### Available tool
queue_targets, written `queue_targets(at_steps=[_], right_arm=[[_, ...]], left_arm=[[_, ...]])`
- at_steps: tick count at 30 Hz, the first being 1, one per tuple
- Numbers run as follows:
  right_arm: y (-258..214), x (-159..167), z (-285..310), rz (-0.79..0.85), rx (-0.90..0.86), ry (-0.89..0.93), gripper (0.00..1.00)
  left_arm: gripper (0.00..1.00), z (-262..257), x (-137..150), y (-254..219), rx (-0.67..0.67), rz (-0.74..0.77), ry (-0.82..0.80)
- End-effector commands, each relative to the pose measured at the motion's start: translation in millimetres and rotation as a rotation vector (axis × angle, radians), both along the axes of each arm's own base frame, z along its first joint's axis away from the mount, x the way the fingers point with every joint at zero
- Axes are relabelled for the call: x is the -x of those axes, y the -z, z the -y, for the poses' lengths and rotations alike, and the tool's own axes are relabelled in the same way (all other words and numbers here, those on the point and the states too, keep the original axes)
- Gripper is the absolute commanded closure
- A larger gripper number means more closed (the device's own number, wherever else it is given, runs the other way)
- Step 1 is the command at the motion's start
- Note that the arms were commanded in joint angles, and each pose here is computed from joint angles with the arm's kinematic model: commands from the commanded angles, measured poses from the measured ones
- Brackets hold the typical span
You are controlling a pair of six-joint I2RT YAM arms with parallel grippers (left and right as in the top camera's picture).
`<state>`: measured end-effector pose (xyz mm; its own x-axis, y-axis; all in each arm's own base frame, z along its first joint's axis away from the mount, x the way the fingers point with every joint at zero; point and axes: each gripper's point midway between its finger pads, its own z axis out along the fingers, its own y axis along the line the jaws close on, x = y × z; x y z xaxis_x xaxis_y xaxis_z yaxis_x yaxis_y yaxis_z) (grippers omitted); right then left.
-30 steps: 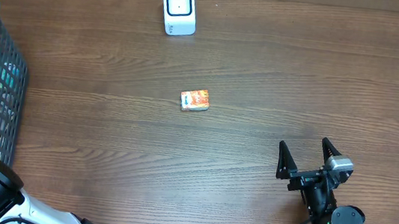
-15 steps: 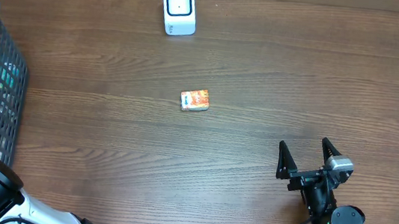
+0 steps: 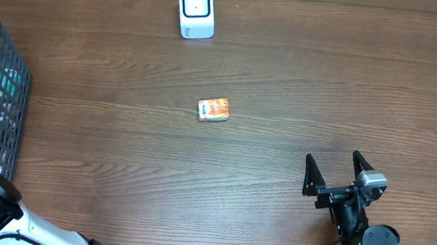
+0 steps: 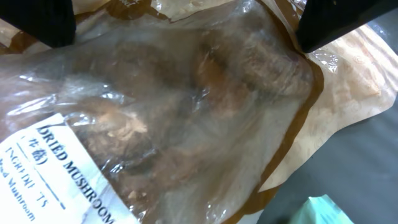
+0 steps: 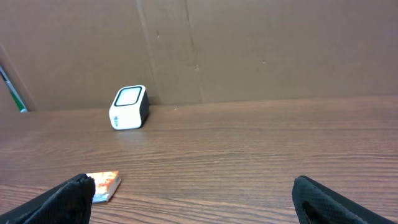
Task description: Scan the item barcode
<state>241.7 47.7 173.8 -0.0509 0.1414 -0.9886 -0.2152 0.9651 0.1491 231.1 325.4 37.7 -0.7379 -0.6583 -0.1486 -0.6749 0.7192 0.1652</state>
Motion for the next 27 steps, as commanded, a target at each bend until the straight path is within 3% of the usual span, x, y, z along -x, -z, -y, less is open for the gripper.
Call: queue_targets(at_steps=[1, 4, 10, 13, 14, 27], right_arm=[[2, 0, 1, 0.004, -0.004, 0.005, 0.00], [2, 0, 1, 0.004, -0.004, 0.005, 0.00], [2, 0, 1, 0.004, -0.004, 0.005, 0.00], [2, 0, 1, 0.004, -0.004, 0.005, 0.00], [2, 0, 1, 0.004, -0.004, 0.005, 0.00], [2, 0, 1, 0.004, -0.004, 0.005, 0.00]], left_arm=[[0.13, 22, 8, 43, 0.125, -0.060, 0.031], [0.39, 24, 3, 44, 0.139, -0.037, 0.035], [0.66, 29, 1, 44, 0.160, -0.026, 0.041], [0.91, 31, 3, 44, 0.169, -0.034, 0.041], [0.96, 32, 3, 44, 0.170, -0.035, 0.041], [0.96, 27, -1, 25, 0.153, -0.017, 0.013]])
